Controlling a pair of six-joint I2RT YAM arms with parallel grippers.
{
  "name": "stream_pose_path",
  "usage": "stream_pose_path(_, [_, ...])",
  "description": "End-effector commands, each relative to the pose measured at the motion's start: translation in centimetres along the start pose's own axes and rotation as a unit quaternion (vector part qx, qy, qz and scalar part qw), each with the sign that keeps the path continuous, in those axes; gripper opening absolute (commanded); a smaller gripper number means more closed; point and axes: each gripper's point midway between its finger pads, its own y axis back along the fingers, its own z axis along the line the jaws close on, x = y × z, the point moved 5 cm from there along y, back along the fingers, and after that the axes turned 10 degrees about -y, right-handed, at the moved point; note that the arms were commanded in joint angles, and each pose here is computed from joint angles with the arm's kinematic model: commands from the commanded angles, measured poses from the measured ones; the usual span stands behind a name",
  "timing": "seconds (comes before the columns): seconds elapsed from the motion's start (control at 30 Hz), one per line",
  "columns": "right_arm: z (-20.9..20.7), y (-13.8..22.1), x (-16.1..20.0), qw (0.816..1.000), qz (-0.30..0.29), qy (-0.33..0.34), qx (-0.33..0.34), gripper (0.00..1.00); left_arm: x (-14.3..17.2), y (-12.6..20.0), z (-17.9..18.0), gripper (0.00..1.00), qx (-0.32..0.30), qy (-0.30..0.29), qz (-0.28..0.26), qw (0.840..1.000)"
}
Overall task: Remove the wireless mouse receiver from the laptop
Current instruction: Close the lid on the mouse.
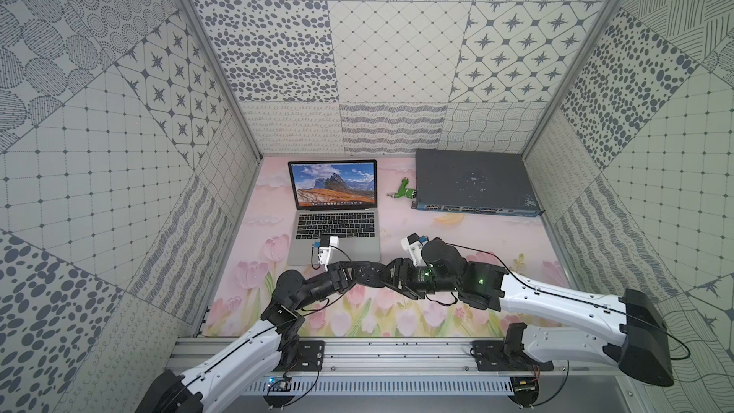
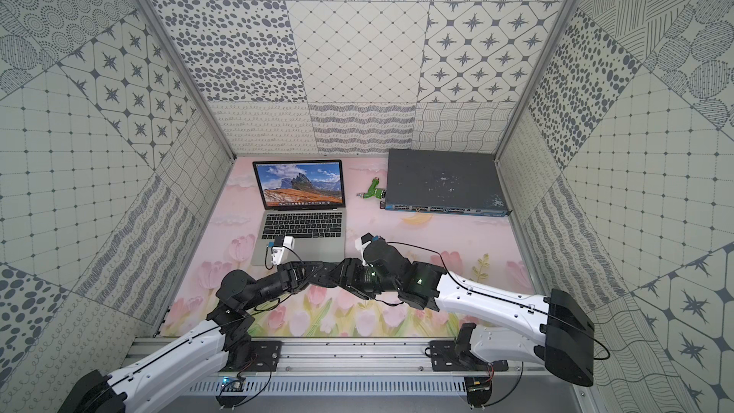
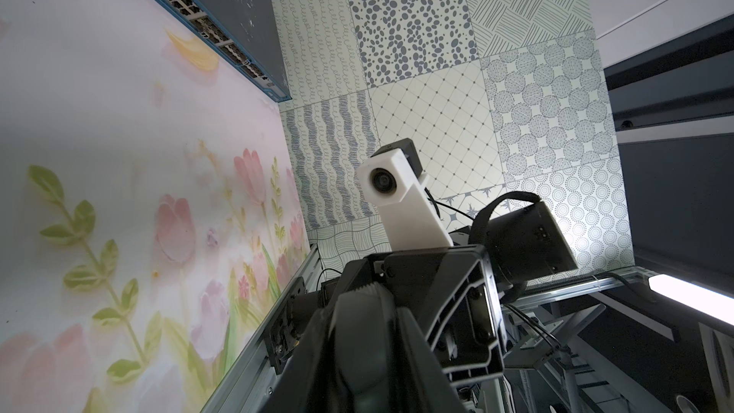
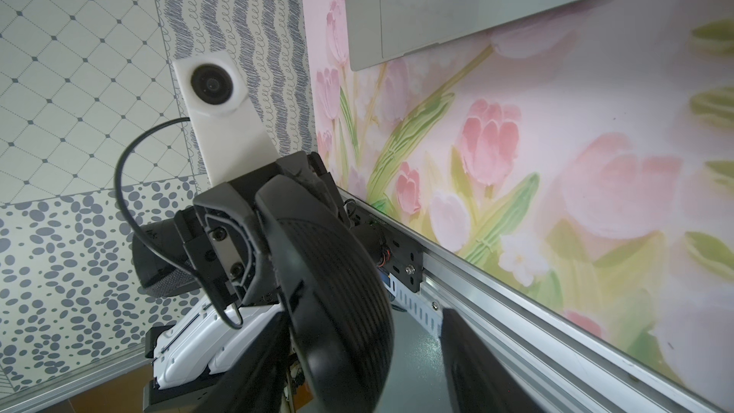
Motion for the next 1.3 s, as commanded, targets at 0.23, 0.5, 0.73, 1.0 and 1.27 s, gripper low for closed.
stream_pose_path(0.23, [-0.2,-0.1,-0.5,0.999,-0.007,0.029,0.022,0.62,-0.6,0.1,-1.5,0.11,0.033,-0.016,-0.016,0.999])
stream_pose_path(0.5, [0.0,0.0,-0.6,0.999,-0.011,0.041,0.034,0.63,-0.6,0.1,-1.3,0.11,0.028,-0.017,-0.014,0.999])
stream_pose_path(0.73, [0.4,-0.2,-0.6,0.998,-0.012,0.048,0.033,0.64,-0.6,0.1,-1.3,0.11,0.029,-0.016,-0.013,0.999])
stream_pose_path(1.0, [-0.2,-0.7,-0.7,0.998,-0.010,0.051,0.045,0.64,-0.6,0.1,-1.3,0.11,0.029,-0.017,-0.014,0.999])
stream_pose_path(1.27, [0.3,-0.4,-0.9,0.997,-0.019,0.059,0.038,0.67,-0.5,0.1,-1.2,0.10,0.028,-0.016,-0.014,0.999])
